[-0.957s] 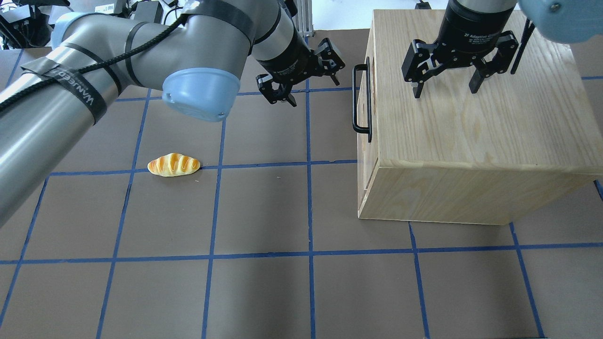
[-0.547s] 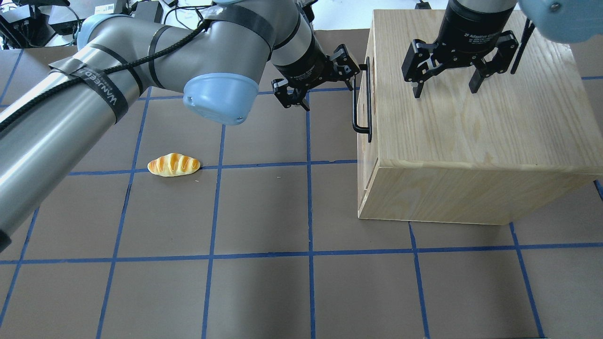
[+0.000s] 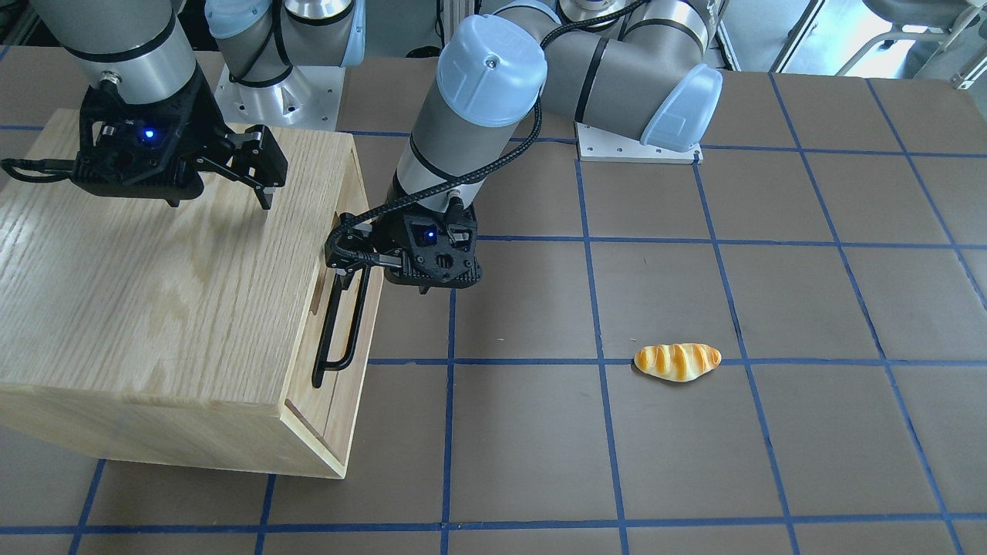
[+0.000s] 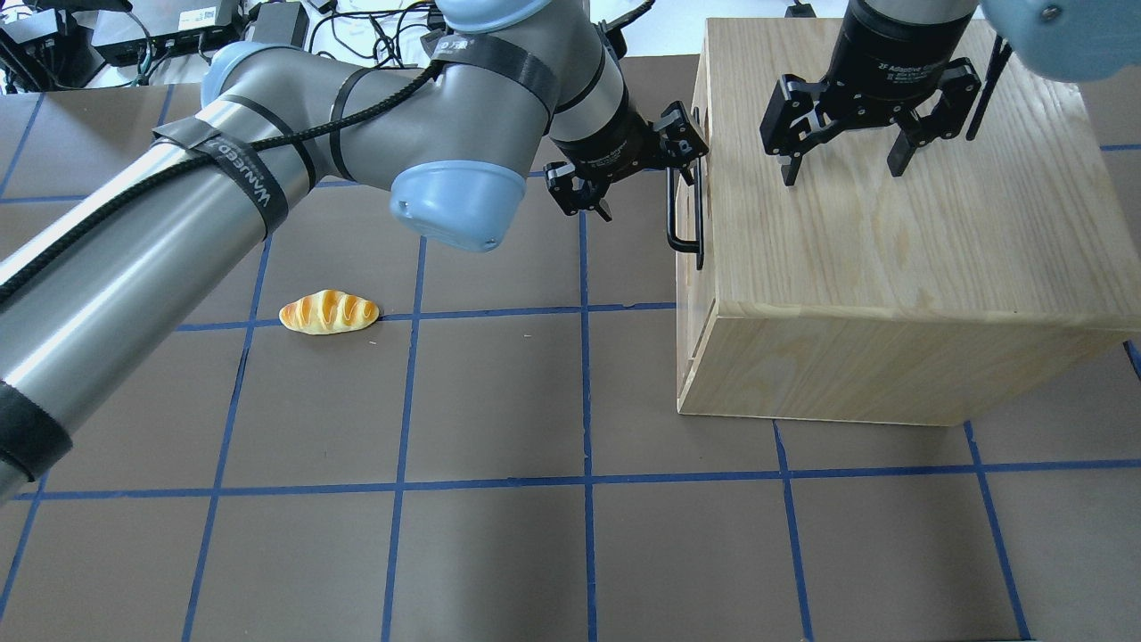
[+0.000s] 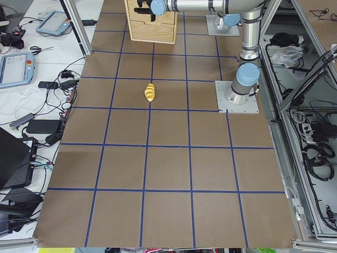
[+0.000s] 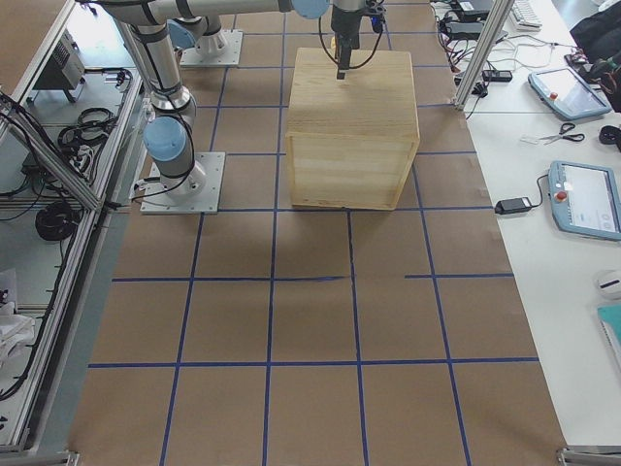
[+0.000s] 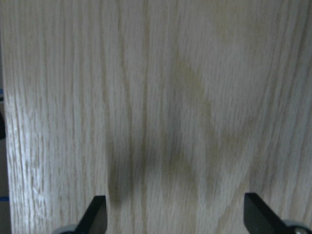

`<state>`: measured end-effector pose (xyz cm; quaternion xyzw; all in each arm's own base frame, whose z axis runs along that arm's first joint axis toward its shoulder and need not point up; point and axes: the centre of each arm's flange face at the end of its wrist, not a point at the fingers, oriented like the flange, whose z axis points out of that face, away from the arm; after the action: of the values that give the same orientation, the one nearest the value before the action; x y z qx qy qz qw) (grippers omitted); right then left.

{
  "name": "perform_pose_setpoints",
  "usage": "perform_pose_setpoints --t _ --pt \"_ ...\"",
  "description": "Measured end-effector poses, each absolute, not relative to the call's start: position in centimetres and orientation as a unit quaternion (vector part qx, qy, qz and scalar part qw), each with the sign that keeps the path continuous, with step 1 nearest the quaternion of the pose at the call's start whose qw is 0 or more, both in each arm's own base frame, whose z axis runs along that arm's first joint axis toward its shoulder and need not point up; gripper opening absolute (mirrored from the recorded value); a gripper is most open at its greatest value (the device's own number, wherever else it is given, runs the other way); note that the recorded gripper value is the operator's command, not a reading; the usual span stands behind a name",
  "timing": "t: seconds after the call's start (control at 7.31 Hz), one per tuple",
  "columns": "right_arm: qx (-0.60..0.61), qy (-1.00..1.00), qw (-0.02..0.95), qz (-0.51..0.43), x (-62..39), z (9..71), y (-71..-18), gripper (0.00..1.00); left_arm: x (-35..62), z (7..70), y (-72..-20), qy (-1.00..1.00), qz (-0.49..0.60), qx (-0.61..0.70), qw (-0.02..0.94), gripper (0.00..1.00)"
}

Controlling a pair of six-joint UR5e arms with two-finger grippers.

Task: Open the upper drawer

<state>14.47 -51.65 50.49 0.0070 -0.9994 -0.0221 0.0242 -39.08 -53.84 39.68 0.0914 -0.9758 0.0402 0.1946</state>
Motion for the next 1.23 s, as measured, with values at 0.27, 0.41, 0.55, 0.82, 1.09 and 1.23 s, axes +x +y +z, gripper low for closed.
perform_pose_setpoints --t 0.27,0.41,0.55,0.82,1.09,1.23 --pt "0.007 -0.999 0.024 -0.022 14.5 50.5 -51.7 1.0 -39.2 39.2 -53.9 -0.976 0.038 0.09 0.192 1.0" --pt "0.007 -0.999 0.024 -0.022 14.5 50.5 -51.7 1.0 -39.2 39.1 -53.9 -0.977 0.037 0.09 0.191 1.0" --pt "0.007 -0.999 0.024 -0.022 14.5 50.5 -51.6 1.0 -39.2 38.8 -54.0 -0.977 0.035 0.091 0.19 1.0" --pt "0.007 -0.999 0.024 -0.022 14.5 50.5 -51.6 1.0 -39.2 38.5 -54.0 -0.977 0.031 0.094 0.189 1.0" --pt "0.007 -0.999 0.024 -0.022 14.5 50.5 -51.6 1.0 -39.2 38.3 -53.9 -0.977 0.027 0.093 0.187 1.0" --pt "0.007 -0.999 0.024 -0.022 14.5 50.5 -51.6 1.0 -39.2 38.2 -53.9 -0.978 0.026 0.093 0.187 1.0"
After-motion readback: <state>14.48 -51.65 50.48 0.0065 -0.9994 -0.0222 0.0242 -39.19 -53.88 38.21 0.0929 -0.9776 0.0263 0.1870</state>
